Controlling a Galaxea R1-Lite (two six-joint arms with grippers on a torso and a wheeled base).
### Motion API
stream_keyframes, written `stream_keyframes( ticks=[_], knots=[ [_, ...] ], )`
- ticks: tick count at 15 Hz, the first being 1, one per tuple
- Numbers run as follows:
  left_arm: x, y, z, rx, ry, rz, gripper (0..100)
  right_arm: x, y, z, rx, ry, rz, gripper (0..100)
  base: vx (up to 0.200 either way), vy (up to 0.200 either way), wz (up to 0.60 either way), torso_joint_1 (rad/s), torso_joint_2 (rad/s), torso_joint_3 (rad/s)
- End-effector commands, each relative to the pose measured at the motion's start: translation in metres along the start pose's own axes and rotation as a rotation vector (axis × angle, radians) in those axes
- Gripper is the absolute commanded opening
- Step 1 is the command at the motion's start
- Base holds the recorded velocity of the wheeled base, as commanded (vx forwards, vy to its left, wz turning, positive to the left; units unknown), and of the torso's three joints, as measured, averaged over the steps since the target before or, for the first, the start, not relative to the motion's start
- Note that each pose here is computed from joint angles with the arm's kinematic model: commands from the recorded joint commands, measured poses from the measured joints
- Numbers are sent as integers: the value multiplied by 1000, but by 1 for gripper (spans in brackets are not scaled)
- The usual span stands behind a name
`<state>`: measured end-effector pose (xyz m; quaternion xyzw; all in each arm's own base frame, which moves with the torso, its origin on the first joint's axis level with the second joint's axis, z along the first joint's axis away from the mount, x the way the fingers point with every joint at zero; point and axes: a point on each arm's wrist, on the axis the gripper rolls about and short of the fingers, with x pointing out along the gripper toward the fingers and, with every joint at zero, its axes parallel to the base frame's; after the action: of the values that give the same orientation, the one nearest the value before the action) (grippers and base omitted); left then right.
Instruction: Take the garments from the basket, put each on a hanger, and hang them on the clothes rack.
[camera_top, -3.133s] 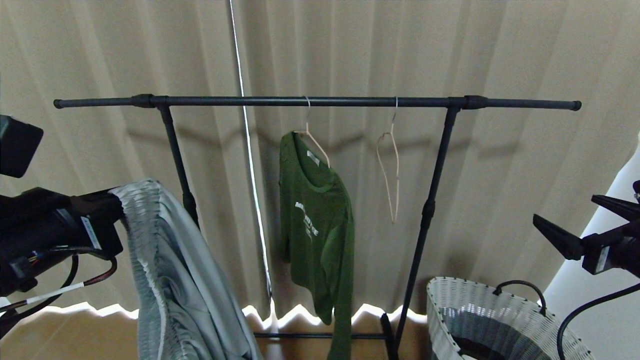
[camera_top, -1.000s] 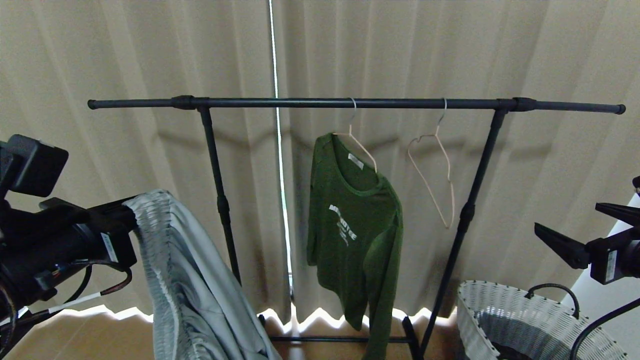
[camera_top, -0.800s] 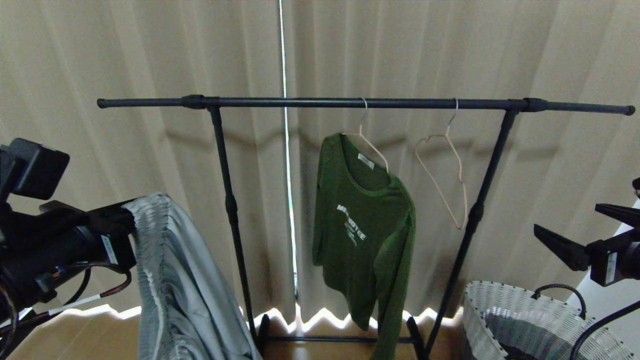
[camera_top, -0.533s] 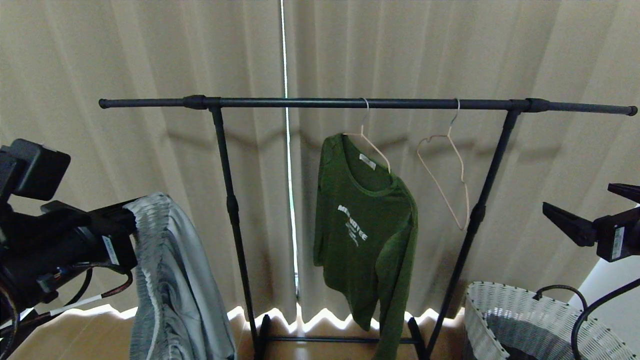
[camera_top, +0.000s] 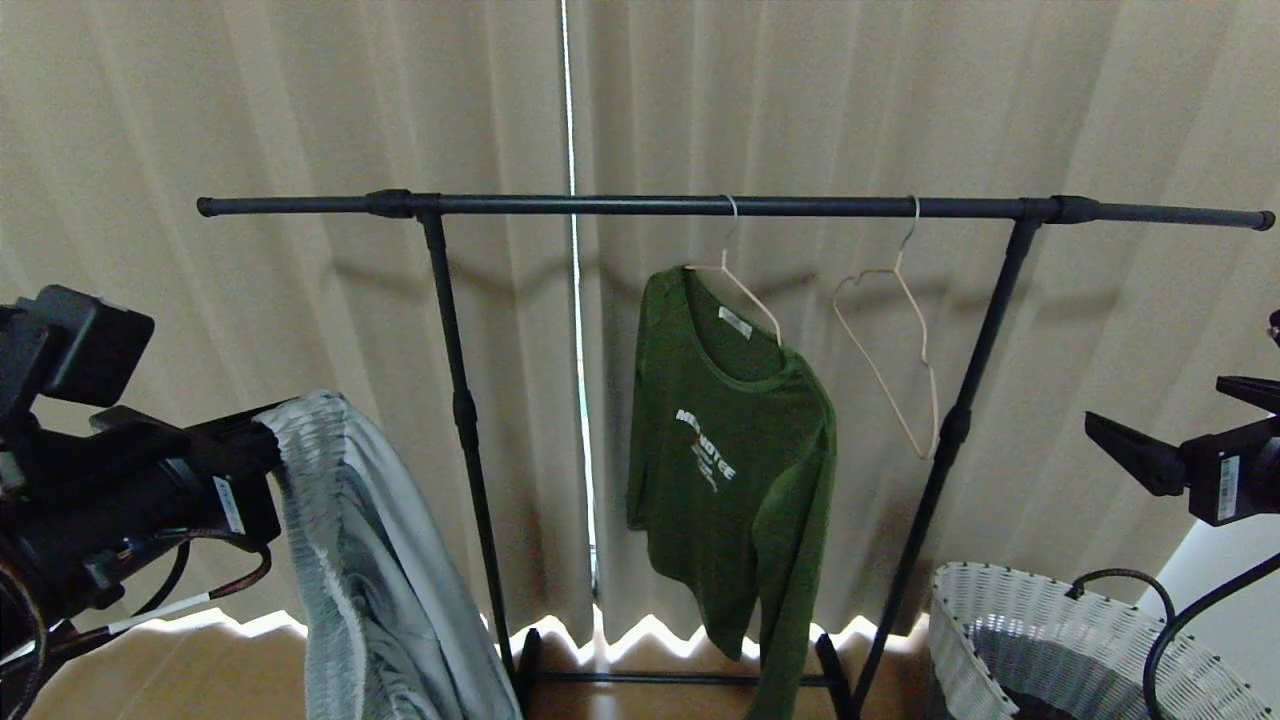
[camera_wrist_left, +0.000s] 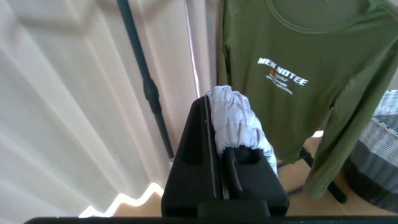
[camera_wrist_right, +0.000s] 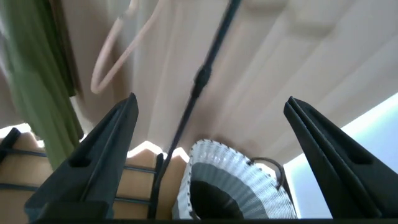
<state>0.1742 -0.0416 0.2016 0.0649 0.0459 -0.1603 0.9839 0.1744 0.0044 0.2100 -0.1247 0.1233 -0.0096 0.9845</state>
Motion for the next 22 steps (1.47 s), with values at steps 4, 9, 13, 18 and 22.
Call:
stream_keyframes(
  ticks=[4, 9, 13, 18, 22],
  knots=[
    [1, 0, -2, 6, 2, 0, 0, -1, 0, 3, 3, -21, 4, 100, 0, 0, 0, 0, 0, 0],
    [2, 0, -3, 8, 8, -1, 0, 1, 4, 0, -4, -4, 23, 100, 200, 0, 0, 0, 2, 4],
    [1, 0, -4, 19, 8, -1, 0, -3, 8, -12, -4, 26, 36, 100, 100, 0, 0, 4, 4, 1],
    [1, 1, -3, 18, -16, 7, 0, -5, 4, 28, 4, -78, 46, 100, 0, 0, 0, 0, 0, 0],
    [1, 1, -3, 18, -16, 7, 0, 13, 20, 39, 125, 56, 140, 100, 0, 0, 0, 0, 0, 0]
  ],
)
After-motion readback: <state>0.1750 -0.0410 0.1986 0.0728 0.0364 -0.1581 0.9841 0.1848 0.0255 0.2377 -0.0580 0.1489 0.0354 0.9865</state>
